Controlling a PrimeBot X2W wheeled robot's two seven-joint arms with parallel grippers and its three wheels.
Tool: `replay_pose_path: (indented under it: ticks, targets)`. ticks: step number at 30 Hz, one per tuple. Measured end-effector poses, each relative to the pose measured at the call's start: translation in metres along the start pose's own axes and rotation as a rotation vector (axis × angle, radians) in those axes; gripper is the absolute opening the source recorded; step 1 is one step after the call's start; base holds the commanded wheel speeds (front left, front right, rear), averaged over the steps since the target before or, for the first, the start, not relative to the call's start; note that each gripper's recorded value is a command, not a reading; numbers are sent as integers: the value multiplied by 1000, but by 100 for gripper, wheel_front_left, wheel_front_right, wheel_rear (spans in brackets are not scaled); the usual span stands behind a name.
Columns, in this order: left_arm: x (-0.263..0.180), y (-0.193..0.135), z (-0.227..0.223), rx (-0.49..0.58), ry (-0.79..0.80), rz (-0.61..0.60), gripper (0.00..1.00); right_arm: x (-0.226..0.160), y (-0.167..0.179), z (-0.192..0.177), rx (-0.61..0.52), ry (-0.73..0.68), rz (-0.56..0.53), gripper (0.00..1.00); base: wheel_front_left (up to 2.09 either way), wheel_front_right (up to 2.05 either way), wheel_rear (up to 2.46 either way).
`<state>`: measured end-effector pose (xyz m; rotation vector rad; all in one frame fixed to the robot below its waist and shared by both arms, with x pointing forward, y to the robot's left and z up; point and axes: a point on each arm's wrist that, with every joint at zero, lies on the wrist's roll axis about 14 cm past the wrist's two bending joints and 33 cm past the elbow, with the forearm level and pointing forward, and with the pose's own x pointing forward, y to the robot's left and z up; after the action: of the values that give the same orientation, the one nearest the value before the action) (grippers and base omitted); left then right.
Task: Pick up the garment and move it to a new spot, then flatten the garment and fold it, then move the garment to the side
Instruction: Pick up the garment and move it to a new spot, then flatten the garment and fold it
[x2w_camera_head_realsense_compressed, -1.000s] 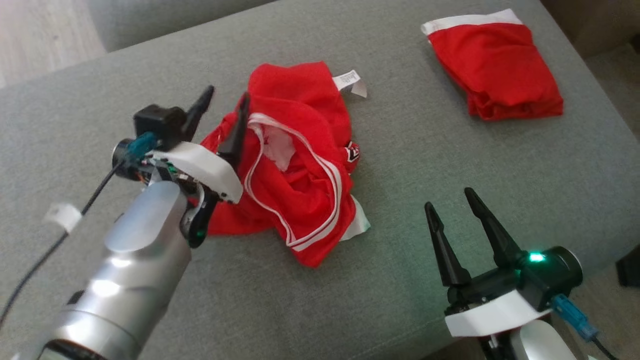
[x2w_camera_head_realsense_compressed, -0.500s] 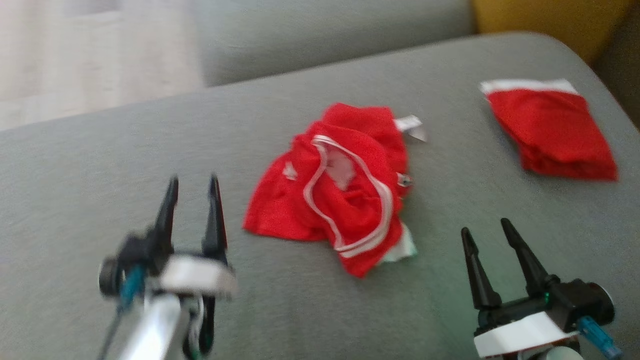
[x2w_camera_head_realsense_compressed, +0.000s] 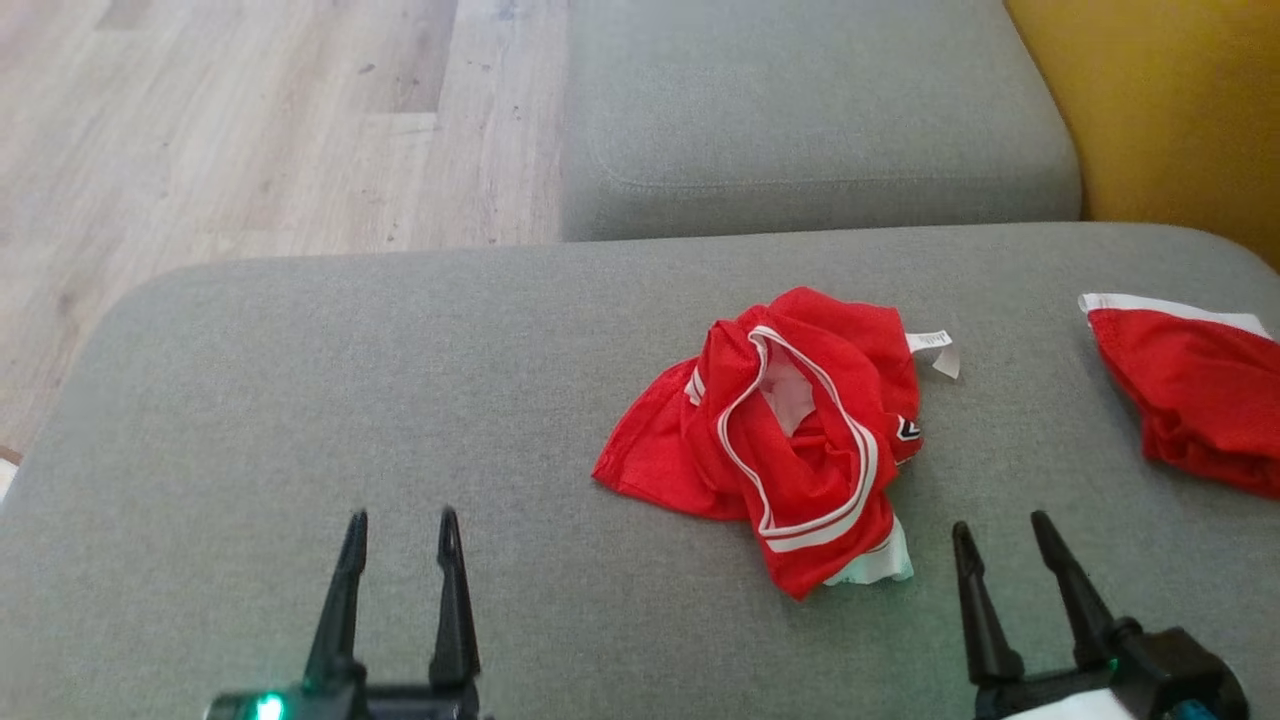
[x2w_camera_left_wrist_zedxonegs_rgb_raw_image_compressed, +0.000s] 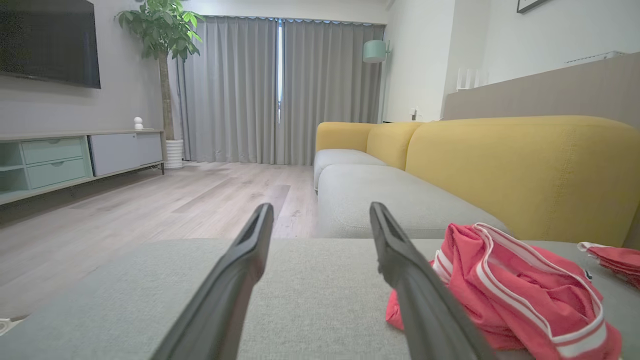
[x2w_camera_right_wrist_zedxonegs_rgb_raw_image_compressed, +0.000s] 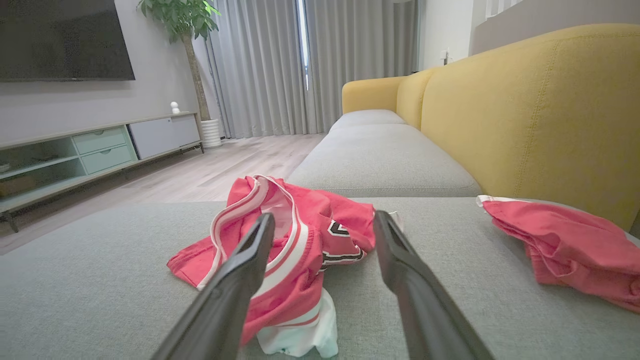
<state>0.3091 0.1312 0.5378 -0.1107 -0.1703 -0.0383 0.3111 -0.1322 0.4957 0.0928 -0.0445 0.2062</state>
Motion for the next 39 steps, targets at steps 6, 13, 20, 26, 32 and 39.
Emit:
replay_pose_path:
  ticks: [6, 13, 20, 26, 32, 39]
  targets:
    - [-25, 1, -15, 19, 57, 37, 100, -6, 5, -6, 5, 17, 6, 100, 0, 0, 0]
    - [-30, 5, -16, 42, 54, 39, 100, -6, 10, -5, 3, 13, 21, 100, 0, 0, 0]
    - [-32, 6, -17, 48, 55, 43, 100, -5, 12, -4, 3, 9, 28, 100, 0, 0, 0]
    - [-32, 5, -19, 43, 62, 37, 100, -5, 11, -4, 11, 8, 26, 100, 0, 0, 0]
    - [-33, 3, -22, 65, 71, 27, 100, -6, 10, -4, 12, 8, 21, 100, 0, 0, 0]
    - [-37, -39, -55, -39, 187, -152, 100, -14, 3, -7, 21, 16, -15, 100, 0, 0, 0]
